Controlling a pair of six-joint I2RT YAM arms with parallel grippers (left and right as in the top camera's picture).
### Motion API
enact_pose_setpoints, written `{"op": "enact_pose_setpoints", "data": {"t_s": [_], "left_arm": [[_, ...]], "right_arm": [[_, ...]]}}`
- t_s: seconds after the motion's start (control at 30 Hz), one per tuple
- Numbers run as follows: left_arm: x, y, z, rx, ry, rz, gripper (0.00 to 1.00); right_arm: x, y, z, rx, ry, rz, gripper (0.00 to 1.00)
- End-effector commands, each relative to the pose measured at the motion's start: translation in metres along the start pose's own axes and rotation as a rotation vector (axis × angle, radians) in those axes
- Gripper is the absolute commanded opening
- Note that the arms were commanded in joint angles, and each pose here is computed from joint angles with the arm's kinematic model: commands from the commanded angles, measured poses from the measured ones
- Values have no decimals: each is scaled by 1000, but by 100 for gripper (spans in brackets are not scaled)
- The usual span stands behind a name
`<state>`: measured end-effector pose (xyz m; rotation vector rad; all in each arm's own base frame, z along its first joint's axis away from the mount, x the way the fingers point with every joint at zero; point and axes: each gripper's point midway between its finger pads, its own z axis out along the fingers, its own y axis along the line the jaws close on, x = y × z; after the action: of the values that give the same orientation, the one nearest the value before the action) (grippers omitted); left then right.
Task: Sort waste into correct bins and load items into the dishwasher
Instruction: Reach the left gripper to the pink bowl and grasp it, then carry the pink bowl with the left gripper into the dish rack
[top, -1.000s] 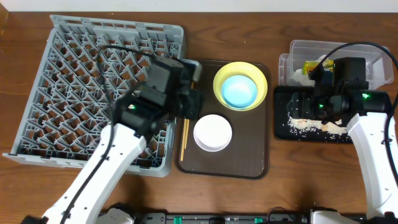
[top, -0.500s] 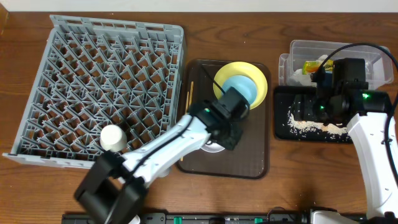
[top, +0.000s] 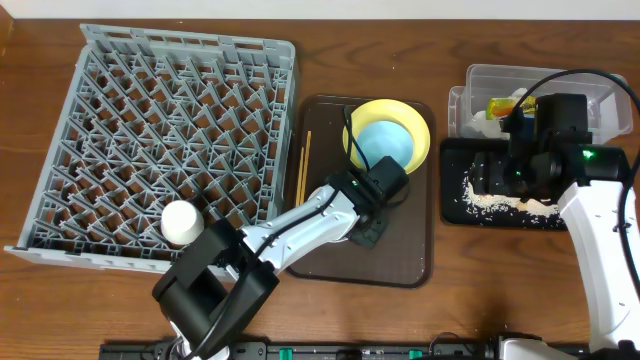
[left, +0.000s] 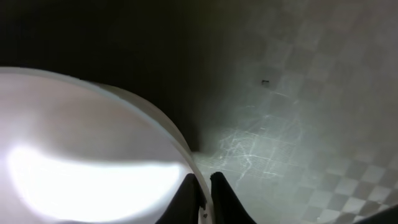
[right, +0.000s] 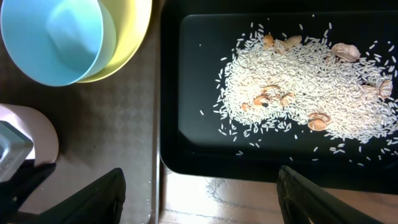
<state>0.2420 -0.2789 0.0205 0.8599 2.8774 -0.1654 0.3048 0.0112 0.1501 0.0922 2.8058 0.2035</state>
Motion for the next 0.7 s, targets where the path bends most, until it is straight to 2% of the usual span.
{"op": "enact_pose_setpoints", "data": {"t_s": [0.0,0.13,0.33,0.53,0.67], "left_arm": [[0,3,-3,-10,-2,5,6],[-12,-2,-33,10,-51,6,6],[-34,-6,-113,79,-248,-5,6],[-43,37,-187,90,-455,-114,6],[-48,66,-226,197,-569,-167,6]], "right_arm": [[-6,-2,-7,8,-24,15,76],[-5,-2,-7,8,-22,15,75],[-5,-2,-7,8,-22,15,75],[-5,-2,-7,8,-22,15,75],[-5,-2,-7,8,-22,16,75]]}}
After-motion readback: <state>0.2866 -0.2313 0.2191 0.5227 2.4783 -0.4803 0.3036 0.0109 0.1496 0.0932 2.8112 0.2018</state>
